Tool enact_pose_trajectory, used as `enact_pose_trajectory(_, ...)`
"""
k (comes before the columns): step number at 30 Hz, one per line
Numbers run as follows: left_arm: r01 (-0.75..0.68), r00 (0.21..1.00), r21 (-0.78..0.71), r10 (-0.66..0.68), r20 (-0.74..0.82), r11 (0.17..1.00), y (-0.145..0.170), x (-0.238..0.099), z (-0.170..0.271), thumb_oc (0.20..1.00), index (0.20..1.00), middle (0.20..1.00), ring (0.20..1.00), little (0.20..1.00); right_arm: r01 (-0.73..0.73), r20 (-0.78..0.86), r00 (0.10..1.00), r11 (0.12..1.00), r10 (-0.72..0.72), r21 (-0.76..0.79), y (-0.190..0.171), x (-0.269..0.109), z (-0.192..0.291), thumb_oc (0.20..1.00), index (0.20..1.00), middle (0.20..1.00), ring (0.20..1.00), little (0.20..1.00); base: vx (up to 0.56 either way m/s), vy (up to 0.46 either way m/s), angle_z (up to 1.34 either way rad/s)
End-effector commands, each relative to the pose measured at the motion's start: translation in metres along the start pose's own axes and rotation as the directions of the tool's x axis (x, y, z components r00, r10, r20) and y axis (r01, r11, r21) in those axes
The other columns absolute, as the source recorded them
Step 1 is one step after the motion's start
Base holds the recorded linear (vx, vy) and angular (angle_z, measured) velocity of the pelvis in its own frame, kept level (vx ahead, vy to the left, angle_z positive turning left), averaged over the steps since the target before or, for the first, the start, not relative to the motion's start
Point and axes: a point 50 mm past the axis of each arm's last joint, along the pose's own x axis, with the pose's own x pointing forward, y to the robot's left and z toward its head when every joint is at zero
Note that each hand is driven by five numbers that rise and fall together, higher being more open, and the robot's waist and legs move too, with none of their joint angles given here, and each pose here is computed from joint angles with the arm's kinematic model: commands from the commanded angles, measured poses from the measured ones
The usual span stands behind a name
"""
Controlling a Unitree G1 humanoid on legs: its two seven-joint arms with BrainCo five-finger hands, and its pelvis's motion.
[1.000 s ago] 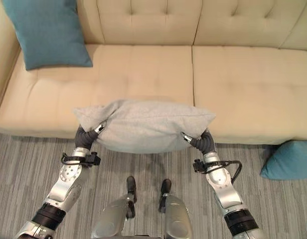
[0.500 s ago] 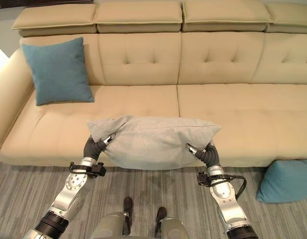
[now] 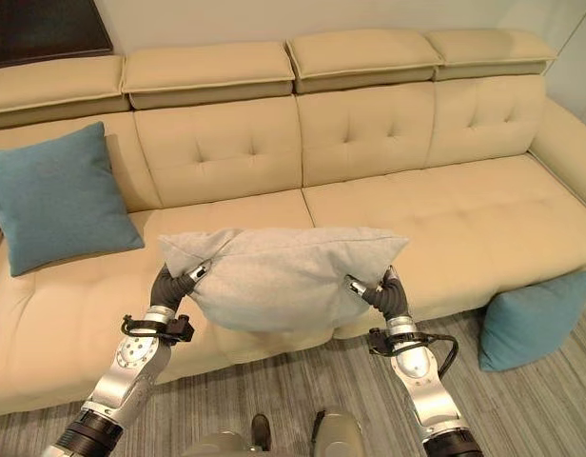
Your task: Pick up all the scattered cushions and arrange them neatly on the sofa.
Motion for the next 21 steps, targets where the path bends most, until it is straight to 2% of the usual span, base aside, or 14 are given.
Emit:
enact_pose_trajectory(1, 0.161, 0.951, 0.014, -0.159, 0.267, 0.987, -0.036, 0.013, 0.048, 0.200, 0.200, 0.200, 0.200, 0.200, -0.013, 0.266, 0.964, 1.000, 0.007, 0.020, 0.005, 0.024, 0.050, 0.200, 0.200, 0.200, 0.200, 0.200, 0.22, -0.121, 0.16)
enact_pose_trajectory(13, 0.237, 0.947, -0.038, -0.222, 0.232, 0.971, -0.052, 0.014, 0.040, 0.200, 0.200, 0.200, 0.200, 0.200, 0.021, 0.251, 0.967, 0.998, -0.035, 0.060, -0.010, 0.015, 0.047, 0.200, 0.200, 0.200, 0.200, 0.200, 0.16, -0.170, 0.50)
enact_pose_trajectory(17, 0.240, 0.947, -0.028, -0.227, 0.229, 0.970, -0.053, 0.013, 0.039, 0.200, 0.200, 0.200, 0.200, 0.200, 0.036, 0.251, 0.967, 0.997, -0.052, 0.070, -0.013, 0.014, 0.046, 0.200, 0.200, 0.200, 0.200, 0.200, 0.18, -0.024, 0.46)
enact_pose_trajectory(21, 0.221, 0.948, -0.025, -0.209, 0.238, 0.975, -0.048, 0.012, 0.042, 0.200, 0.200, 0.200, 0.200, 0.200, 0.027, 0.231, 0.972, 0.996, -0.047, 0.089, -0.005, 0.016, 0.042, 0.200, 0.200, 0.200, 0.200, 0.200, 0.24, 0.132, -0.35)
